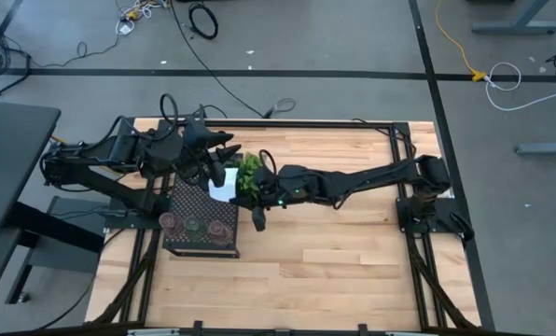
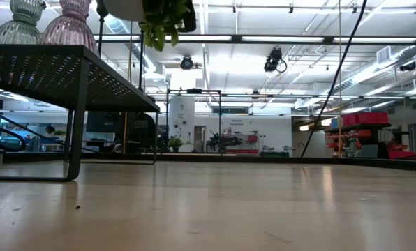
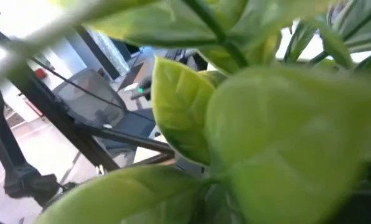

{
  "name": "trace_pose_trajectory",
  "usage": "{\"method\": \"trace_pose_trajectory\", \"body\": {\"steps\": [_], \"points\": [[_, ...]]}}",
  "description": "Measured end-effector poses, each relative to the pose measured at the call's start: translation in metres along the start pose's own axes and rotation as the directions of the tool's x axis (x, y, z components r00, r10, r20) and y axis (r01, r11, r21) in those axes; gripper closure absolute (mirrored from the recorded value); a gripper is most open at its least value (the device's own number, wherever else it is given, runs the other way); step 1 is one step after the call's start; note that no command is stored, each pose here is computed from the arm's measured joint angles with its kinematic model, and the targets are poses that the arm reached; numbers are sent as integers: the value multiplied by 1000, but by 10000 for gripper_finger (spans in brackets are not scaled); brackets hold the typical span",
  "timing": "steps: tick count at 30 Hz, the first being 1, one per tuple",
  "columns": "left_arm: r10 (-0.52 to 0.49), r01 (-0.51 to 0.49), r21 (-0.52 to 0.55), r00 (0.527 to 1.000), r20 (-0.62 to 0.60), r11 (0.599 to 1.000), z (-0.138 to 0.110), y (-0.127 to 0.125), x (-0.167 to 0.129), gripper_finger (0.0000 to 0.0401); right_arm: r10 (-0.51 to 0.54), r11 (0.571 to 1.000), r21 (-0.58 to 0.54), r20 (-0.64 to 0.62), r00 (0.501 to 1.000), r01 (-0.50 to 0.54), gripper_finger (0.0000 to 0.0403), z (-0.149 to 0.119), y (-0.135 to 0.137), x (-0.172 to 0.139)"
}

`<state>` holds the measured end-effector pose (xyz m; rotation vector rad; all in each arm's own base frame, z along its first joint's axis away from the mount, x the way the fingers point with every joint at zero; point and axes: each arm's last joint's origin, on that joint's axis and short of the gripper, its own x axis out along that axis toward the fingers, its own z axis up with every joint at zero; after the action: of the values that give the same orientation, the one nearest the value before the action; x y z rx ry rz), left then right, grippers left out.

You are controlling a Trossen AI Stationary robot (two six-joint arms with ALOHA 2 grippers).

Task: Pick & Place candle stick holders
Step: Put the decorative plant on the shelf

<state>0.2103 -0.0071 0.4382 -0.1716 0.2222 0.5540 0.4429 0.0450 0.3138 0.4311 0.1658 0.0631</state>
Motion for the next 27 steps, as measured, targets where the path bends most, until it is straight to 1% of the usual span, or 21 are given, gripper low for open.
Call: {"method": "trace_pose_trajectory", "body": {"steps": [5, 13, 15, 18, 21, 25, 27], "points": [[2, -2, 24, 1000, -2, 1000, 0, 0, 0, 239, -13, 1000, 19, -33, 999, 13, 403, -6, -10, 6], [4, -4, 29, 1000, -9, 1000, -1, 1, 0, 239, -23, 997, 72, -132, 991, 32, 403, -25, -22, 16], [5, -5, 33, 1000, -13, 999, -1, 1, 0, 239, -39, 996, 72, -126, 991, 48, 403, -25, -23, 16], [4, -4, 33, 1000, -13, 999, -1, 1, 0, 239, -17, 997, 75, -110, 994, 26, 403, -15, -21, 16], [-18, 19, 41, 999, -32, 999, -3, 0, 0, 239, 4, 999, 42, -90, 996, -1, 403, 4, -10, 16], [-23, 25, 42, 999, -35, 999, -2, 4, -6, 239, -48, 998, -44, -209, 977, 39, 403, 21, 9, 8], [-55, 55, 29, 998, -27, 998, 0, 6, -11, 239, -88, 993, -92, -249, 965, 67, 403, 28, 18, 3]]}}
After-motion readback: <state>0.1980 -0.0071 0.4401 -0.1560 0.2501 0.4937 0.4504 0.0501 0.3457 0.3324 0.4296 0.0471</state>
